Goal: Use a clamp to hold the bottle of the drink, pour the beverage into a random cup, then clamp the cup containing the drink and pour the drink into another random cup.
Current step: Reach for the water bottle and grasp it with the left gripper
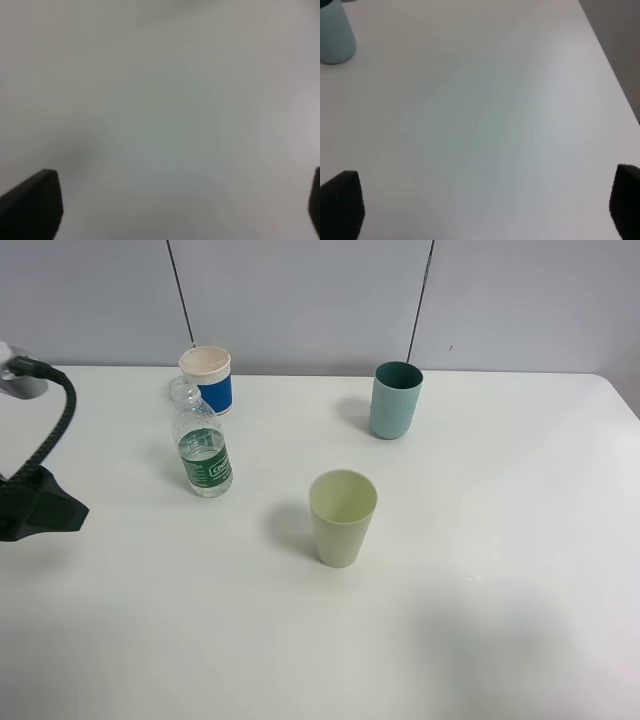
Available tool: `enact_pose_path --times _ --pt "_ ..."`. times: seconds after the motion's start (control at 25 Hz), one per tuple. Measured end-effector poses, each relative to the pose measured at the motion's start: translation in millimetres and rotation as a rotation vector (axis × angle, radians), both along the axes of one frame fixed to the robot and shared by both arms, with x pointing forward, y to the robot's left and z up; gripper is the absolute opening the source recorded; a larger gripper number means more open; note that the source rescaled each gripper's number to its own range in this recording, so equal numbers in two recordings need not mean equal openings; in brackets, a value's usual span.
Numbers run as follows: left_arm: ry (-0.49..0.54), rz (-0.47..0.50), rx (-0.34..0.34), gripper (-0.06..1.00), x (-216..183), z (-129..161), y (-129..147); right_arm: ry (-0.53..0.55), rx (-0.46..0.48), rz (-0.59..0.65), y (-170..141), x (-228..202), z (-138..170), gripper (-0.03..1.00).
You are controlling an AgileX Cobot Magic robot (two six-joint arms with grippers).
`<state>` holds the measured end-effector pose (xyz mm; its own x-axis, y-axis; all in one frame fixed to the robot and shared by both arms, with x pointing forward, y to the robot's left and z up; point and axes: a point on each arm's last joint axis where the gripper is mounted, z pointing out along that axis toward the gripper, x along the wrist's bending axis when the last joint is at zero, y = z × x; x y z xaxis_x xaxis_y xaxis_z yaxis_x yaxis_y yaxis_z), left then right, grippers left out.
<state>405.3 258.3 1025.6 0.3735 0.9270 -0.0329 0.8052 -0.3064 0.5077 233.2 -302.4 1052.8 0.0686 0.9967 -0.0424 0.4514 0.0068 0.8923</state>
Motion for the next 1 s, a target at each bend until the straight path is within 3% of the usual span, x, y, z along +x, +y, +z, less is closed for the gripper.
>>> enact_pose_path --times 0.16,0.4,1.0 --pt "0.020 -0.031 0.001 1.00 15.5 -16.9 -12.2 0.000 0.000 0.000 0.0 0.0 0.0 1.00" --pt "0.019 -0.001 -0.010 1.00 22.4 -55.2 -18.0 0.000 0.000 0.000 0.0 0.0 0.0 1.00" --pt "-0.185 0.061 -0.008 1.00 25.1 -114.3 -25.3 0.000 0.000 0.000 0.0 0.0 0.0 1.00"
